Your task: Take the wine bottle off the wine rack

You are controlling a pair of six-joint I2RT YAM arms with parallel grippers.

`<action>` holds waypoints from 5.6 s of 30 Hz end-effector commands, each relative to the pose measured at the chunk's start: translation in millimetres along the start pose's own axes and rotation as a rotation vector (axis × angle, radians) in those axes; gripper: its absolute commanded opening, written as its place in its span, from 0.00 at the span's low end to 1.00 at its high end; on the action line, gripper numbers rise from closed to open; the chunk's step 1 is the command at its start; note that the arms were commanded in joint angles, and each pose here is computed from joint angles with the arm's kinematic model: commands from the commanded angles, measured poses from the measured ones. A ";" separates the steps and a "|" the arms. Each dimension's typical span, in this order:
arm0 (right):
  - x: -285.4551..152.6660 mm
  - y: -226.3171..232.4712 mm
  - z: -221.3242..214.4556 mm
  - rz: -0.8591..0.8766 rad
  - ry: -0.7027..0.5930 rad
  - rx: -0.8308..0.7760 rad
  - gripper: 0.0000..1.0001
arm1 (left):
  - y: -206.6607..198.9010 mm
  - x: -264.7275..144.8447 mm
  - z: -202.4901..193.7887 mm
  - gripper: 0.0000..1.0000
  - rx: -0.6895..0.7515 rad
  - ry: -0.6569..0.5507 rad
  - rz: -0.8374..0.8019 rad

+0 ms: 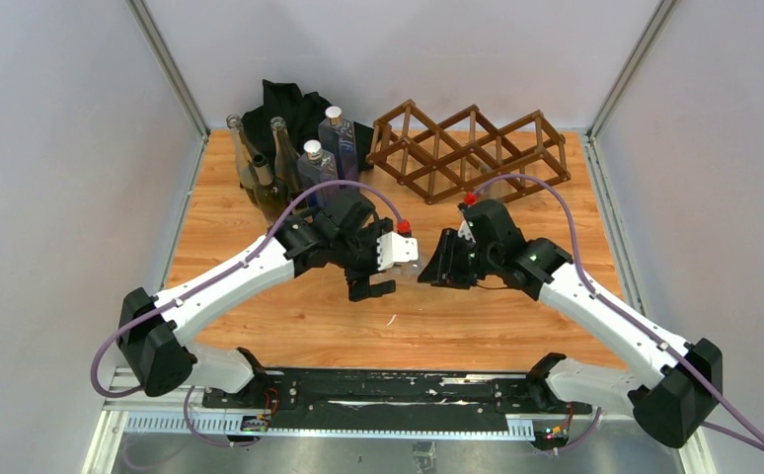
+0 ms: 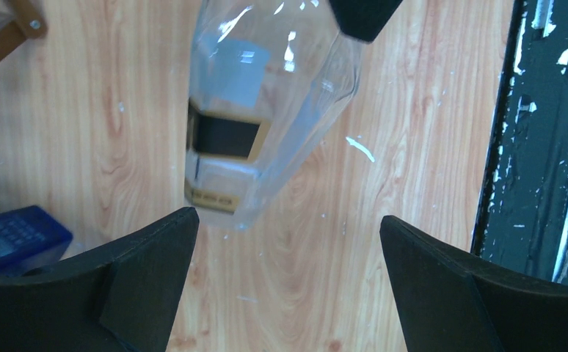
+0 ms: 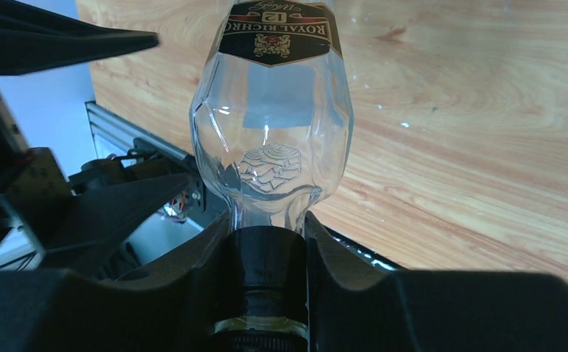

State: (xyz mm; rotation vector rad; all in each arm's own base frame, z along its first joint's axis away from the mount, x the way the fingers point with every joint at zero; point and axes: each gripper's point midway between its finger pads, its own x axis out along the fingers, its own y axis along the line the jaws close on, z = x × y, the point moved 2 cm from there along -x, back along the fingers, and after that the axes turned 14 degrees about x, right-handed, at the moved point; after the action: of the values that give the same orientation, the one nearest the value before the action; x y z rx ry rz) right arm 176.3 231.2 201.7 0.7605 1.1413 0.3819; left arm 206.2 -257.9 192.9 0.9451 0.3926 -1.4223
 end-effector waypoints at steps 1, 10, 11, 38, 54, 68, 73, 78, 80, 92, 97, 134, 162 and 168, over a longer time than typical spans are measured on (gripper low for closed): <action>-15.5 56.7 0.8 0.207 0.053 -0.072 0.00 | -3.1 9.0 15.7 1.00 0.022 -0.101 0.010; -15.8 85.1 -1.7 0.336 0.111 -0.062 0.00 | -12.6 19.9 10.6 1.00 0.023 -0.112 -0.032; -16.0 87.3 -2.1 0.343 0.120 -0.057 0.00 | -12.8 20.6 10.1 1.00 0.027 -0.111 -0.034; -9.3 91.1 -13.7 0.364 0.254 -0.158 0.00 | 9.1 0.2 -19.5 1.00 0.133 0.022 0.039; -16.1 117.0 -2.7 0.459 0.205 -0.197 0.37 | -4.3 4.2 3.3 0.32 -0.045 -0.139 -0.020; -44.0 105.6 19.7 0.507 -0.053 -0.388 0.90 | 20.2 -64.0 55.2 0.00 -0.285 -0.420 -0.021; -54.7 120.7 11.0 0.629 -0.036 -0.508 0.91 | 5.6 -82.4 79.2 0.00 -0.327 -0.534 -0.122; -53.4 131.0 -2.5 0.712 -0.001 -0.587 0.94 | -5.5 -96.7 95.2 0.00 -0.348 -0.610 -0.201; -52.9 135.8 -6.4 0.744 0.007 -0.609 0.94 | -10.1 -100.4 99.5 0.00 -0.360 -0.632 -0.235; -53.2 152.8 -25.4 0.855 0.069 -0.635 0.62 | -15.2 -107.8 109.8 0.00 -0.434 -0.690 -0.306; -51.8 151.1 -17.8 0.795 0.030 -0.630 0.02 | -16.0 -106.5 99.9 0.31 -0.453 -0.656 -0.298; 123.2 175.1 213.8 0.208 -0.640 -0.756 0.00 | 73.8 -204.6 -36.4 1.00 -0.710 -0.188 0.477; 114.0 130.0 204.2 0.069 -0.611 -0.745 0.93 | 78.1 -231.0 -26.4 1.00 -0.674 -0.179 0.587; 66.8 129.3 202.9 0.034 -0.620 -0.708 0.96 | 78.3 -237.4 -23.1 1.00 -0.673 -0.182 0.612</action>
State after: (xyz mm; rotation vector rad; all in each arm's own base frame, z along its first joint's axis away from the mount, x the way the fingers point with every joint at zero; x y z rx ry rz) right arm 411.9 325.3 266.7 0.2224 0.3489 0.5661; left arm 252.8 -98.4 365.0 0.3252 0.4002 -0.7546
